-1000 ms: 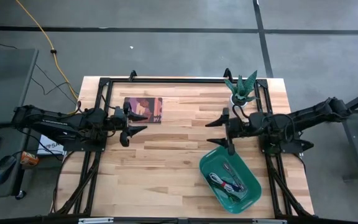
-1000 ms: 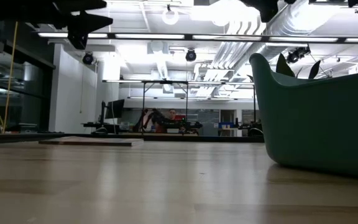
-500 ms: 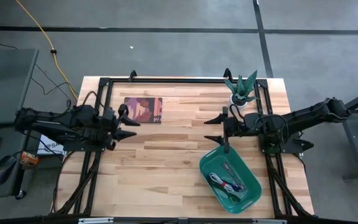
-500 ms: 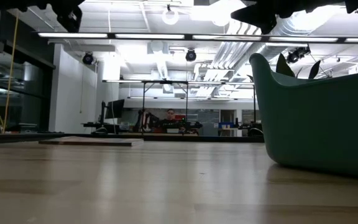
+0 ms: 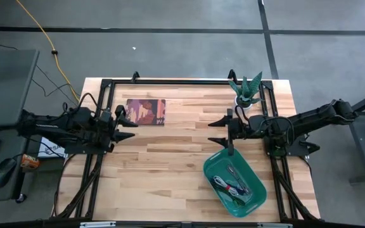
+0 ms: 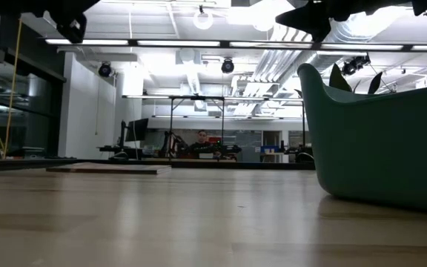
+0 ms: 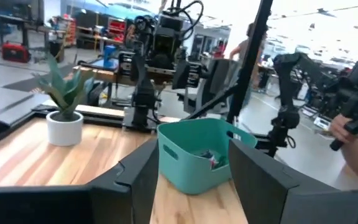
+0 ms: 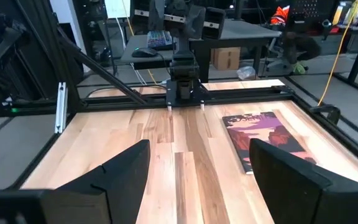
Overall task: Pick and place USB-C Cables
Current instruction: Return to Home Position
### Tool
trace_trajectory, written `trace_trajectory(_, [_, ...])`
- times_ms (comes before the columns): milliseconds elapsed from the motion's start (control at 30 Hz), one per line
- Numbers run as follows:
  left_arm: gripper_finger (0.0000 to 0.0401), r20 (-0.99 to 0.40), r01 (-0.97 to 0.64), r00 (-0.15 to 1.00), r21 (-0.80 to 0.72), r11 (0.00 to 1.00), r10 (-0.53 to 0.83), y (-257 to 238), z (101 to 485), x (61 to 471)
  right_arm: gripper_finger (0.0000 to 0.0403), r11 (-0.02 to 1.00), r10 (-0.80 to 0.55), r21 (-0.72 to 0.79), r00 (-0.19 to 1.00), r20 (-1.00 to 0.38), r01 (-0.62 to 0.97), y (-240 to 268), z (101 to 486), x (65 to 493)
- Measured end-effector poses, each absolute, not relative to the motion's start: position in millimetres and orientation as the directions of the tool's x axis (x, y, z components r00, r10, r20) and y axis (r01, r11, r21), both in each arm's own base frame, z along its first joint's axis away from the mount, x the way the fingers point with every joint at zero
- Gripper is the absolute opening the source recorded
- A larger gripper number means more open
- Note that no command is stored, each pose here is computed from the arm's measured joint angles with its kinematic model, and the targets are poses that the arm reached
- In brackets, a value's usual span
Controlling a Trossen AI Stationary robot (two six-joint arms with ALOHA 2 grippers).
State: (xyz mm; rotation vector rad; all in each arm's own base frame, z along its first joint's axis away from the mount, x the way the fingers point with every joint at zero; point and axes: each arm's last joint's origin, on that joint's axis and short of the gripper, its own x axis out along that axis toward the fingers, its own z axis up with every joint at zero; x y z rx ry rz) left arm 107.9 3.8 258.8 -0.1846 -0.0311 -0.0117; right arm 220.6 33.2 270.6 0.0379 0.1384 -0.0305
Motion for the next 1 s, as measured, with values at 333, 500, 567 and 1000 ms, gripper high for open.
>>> trace_trajectory(333, [0.0048,0.045,-0.018,0.999,-0.239,0.971,0.030,5.1,211.4,110.4,0.0265,0.999,-0.034,0.017,0.990,-0.140,0.037,31.9,270.4,220.8])
trace_trajectory(500, [0.0009,0.059,-0.015,0.998,-0.252,0.967,0.030,5.1,197.2,109.8,0.0265,0.999,-0.034,0.037,0.989,-0.141,0.040,32.0,270.4,220.8])
trace_trajectory(567, [0.0004,0.062,-0.027,0.997,-0.246,0.969,0.044,5.4,191.9,108.5,0.0265,0.998,-0.034,0.042,0.989,-0.143,0.041,32.0,270.1,220.8])
trace_trajectory(1000, [0.0000,0.070,-0.063,0.994,-0.197,0.978,0.078,6.1,174.6,102.0,0.0156,0.987,-0.116,0.070,0.938,-0.328,0.147,24.9,264.1,192.1])
